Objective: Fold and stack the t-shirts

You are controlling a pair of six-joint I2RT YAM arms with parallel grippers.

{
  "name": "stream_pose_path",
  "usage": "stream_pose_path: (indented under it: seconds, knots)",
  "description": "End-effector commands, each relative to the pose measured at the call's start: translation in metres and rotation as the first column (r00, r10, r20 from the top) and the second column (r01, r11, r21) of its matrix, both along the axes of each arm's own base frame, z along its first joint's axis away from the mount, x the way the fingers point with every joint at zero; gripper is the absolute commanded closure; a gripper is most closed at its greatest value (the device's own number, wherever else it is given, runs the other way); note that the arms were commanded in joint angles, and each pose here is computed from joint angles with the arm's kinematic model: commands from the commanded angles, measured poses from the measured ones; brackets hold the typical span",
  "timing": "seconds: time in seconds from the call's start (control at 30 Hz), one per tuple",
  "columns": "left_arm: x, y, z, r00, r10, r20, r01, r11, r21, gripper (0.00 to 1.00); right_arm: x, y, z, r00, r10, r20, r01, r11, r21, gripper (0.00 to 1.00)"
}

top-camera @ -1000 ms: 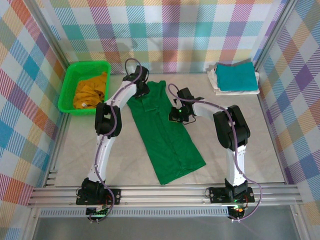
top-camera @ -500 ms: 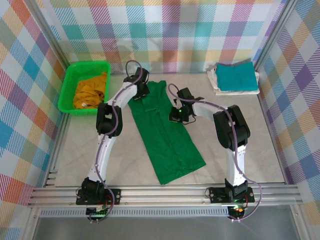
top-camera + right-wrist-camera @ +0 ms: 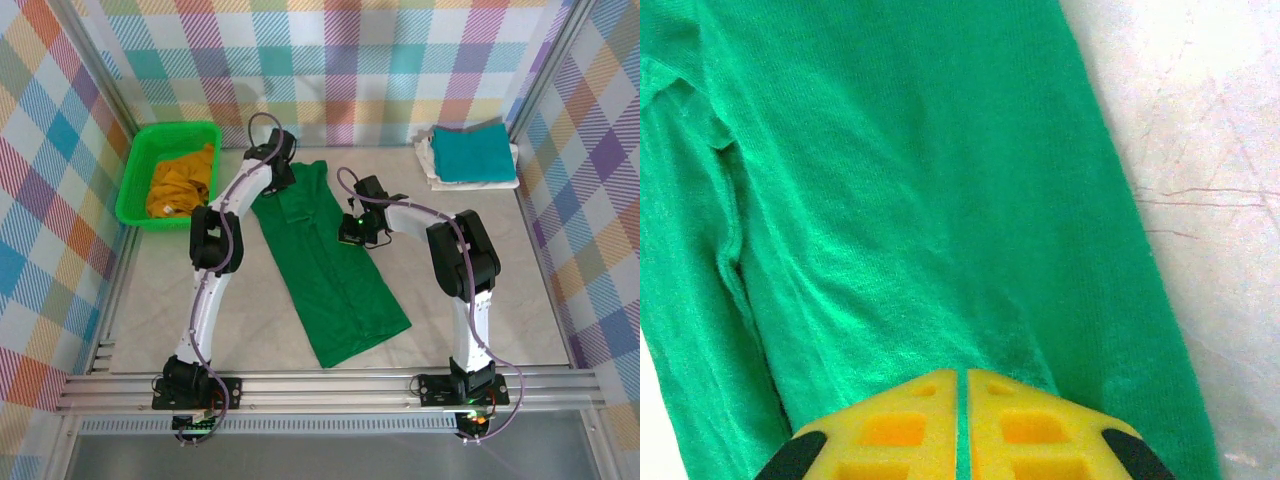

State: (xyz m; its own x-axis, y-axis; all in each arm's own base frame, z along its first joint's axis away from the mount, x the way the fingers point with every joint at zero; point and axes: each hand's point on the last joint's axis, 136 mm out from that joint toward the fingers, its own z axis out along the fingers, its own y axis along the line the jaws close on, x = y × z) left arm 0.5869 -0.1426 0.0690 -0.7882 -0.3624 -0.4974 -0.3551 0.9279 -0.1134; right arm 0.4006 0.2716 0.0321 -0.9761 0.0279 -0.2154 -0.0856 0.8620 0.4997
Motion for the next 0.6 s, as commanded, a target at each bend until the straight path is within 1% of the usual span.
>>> stream_pose_path:
  seconds: [0.0, 0.1, 0.23, 0.3, 0.33, 0.4, 0.43, 0.47, 0.5, 0.53, 0.57]
  knots:
    - [0.001, 0.01, 0.054, 0.997, 0.001, 0.077, -0.002, 1.0, 0.011, 1.0, 0.002, -0.002, -0.002, 1.0, -0.019, -0.019, 0.019, 1.0, -0.012, 0.88]
    - [0.004, 0.007, 0.061, 0.995, -0.014, 0.096, 0.014, 1.0, 0.001, 1.0, 0.001, -0.005, -0.007, 0.999, -0.035, -0.033, 0.034, 0.999, -0.02, 0.89]
    - [0.005, 0.01, 0.061, 0.995, -0.02, 0.097, 0.018, 1.0, 0.021, 0.99, 0.001, -0.008, -0.011, 0.997, -0.052, -0.05, 0.051, 0.999, -0.015, 0.89]
    - [0.006, 0.011, 0.055, 0.996, -0.023, 0.085, 0.021, 1.0, 0.017, 0.75, 0.001, -0.008, -0.011, 0.997, -0.054, -0.052, 0.053, 0.999, -0.011, 0.9]
    - [0.006, 0.011, 0.051, 0.997, -0.026, 0.075, 0.025, 1.0, 0.009, 0.73, 0.001, -0.008, -0.011, 0.997, -0.053, -0.052, 0.053, 0.999, -0.007, 0.9]
    - [0.006, 0.011, 0.042, 0.998, -0.023, 0.055, 0.023, 1.0, -0.004, 0.73, 0.001, -0.008, -0.011, 0.997, -0.053, -0.052, 0.053, 0.999, -0.006, 0.9]
    - [0.005, 0.01, 0.037, 0.999, -0.023, 0.045, 0.024, 1.0, -0.012, 0.77, 0.001, -0.008, -0.011, 0.997, -0.053, -0.053, 0.053, 0.999, -0.005, 0.9]
    - [0.005, 0.009, 0.033, 0.999, -0.024, 0.037, 0.025, 1.0, -0.017, 0.84, 0.001, -0.008, -0.011, 0.997, -0.055, -0.054, 0.055, 0.998, -0.004, 0.9]
    - [0.005, 0.009, 0.031, 0.999, -0.025, 0.033, 0.026, 0.999, -0.021, 0.87, 0.001, -0.009, -0.011, 0.997, -0.056, -0.055, 0.056, 0.998, -0.003, 0.9]
    - [0.005, 0.007, 0.027, 0.999, -0.027, 0.029, 0.028, 0.999, -0.028, 0.87, 0.002, -0.008, -0.01, 0.997, -0.055, -0.053, 0.056, 0.998, 0.001, 0.9]
    - [0.006, 0.006, 0.024, 0.999, -0.028, 0.023, 0.029, 0.999, -0.036, 0.84, 0.002, -0.009, -0.01, 0.997, -0.058, -0.055, 0.058, 0.998, 0.002, 0.9]
